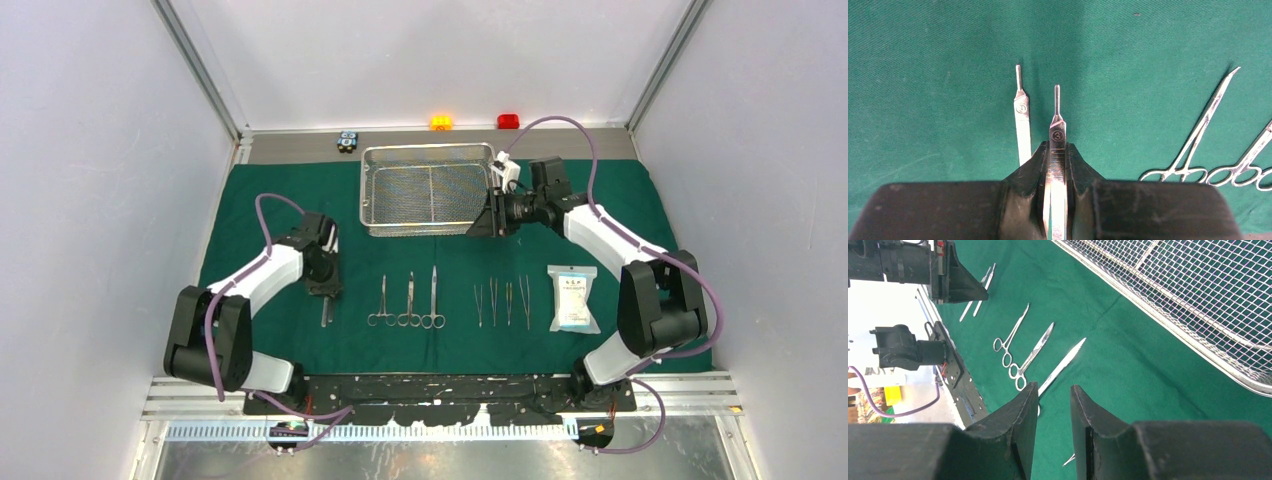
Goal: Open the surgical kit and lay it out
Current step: Place the medical item in the surgical kit.
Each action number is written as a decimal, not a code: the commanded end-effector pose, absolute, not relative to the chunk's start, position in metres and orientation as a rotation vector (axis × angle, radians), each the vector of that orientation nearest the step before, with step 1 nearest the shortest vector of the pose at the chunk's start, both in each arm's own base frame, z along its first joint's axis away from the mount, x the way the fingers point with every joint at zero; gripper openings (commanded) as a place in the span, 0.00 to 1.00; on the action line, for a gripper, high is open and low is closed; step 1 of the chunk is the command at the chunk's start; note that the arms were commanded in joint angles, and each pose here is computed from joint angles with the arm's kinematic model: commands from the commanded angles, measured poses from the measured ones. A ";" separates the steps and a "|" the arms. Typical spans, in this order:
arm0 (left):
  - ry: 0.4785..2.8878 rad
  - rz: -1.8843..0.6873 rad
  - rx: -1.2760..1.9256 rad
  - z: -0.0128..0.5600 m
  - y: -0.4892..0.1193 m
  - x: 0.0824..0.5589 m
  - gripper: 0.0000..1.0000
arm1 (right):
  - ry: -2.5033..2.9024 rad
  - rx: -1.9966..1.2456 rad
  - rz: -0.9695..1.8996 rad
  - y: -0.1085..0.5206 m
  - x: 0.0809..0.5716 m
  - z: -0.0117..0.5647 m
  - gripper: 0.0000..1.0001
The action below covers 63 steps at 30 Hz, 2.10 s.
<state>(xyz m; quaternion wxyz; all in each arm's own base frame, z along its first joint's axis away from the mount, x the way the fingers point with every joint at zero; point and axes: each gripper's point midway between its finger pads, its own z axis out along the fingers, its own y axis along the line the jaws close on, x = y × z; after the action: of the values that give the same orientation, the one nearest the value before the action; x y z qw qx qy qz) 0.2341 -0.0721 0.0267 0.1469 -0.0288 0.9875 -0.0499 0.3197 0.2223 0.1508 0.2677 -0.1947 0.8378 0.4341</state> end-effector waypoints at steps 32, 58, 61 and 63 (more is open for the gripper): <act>2.840 -0.160 -0.130 0.022 -0.075 0.242 0.24 | 2.246 -0.521 1.194 0.225 0.327 0.147 0.32; 2.836 -0.155 -0.085 0.028 -0.076 0.258 0.17 | 2.249 -0.522 1.202 0.226 0.328 0.144 0.31; 2.837 -0.155 -0.082 0.028 -0.076 0.258 0.17 | 2.250 -0.522 1.202 0.226 0.328 0.144 0.31; 2.838 -0.148 -0.079 0.028 -0.075 0.259 0.17 | 2.251 -0.522 1.202 0.226 0.328 0.144 0.31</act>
<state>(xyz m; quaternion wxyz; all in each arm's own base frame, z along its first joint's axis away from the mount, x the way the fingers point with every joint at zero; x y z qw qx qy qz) 0.2438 -0.0744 0.0195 0.1293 -0.0346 0.9898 -0.0492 0.3224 0.2243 0.1363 0.2476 -0.1817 0.8439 0.4398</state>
